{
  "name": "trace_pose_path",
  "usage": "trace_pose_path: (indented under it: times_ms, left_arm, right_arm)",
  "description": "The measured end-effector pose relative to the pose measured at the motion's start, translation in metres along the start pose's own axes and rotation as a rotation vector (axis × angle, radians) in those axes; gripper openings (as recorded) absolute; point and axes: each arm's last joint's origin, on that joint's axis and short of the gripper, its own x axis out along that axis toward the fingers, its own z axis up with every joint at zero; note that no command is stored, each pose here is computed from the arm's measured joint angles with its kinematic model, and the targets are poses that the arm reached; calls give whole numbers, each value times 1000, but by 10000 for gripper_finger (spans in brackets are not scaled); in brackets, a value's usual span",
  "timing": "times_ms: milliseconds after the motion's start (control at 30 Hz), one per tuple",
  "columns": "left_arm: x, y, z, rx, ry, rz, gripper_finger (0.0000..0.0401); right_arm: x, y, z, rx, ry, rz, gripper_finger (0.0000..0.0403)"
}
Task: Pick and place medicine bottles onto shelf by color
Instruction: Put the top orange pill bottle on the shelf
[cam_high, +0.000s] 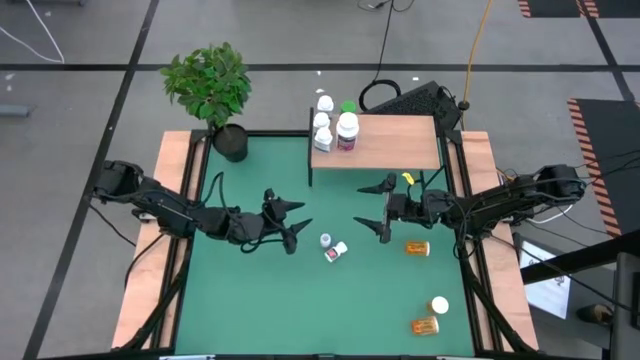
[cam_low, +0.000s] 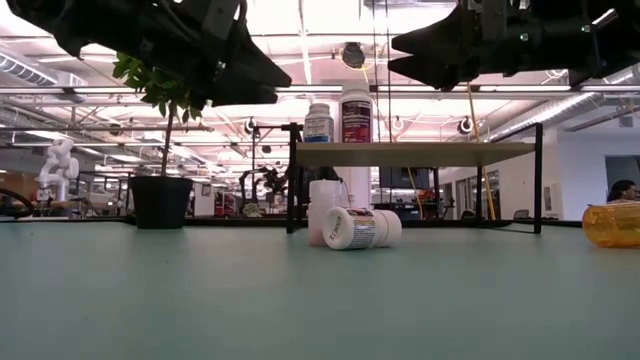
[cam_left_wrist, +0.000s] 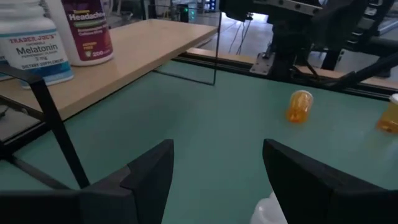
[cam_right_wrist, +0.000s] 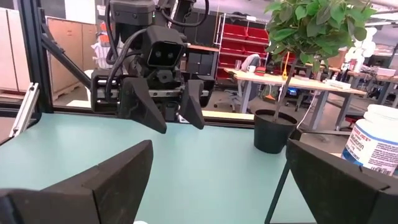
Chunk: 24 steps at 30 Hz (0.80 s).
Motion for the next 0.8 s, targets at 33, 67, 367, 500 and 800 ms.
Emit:
trace_pose_path:
  times_ms: [33,67,367,500,800]
  left_arm:
    - [0,0,0,0,0,-1,246]
    - [0,0,0,0,0,-3,246]
    - [0,0,0,1,0,-4,246]
    - [0,0,0,7,1,-5,246]
    - [0,0,0,9,2,-5,246]
  right_arm:
    - [0,0,0,0,0,0,364]
    - [0,0,0,1,-1,0,364]
    - [0,0,0,1,-2,0,364]
    - [0,0,-2,-6,18,0,364]
    - [1,-5,-7,16,67,-20,364]
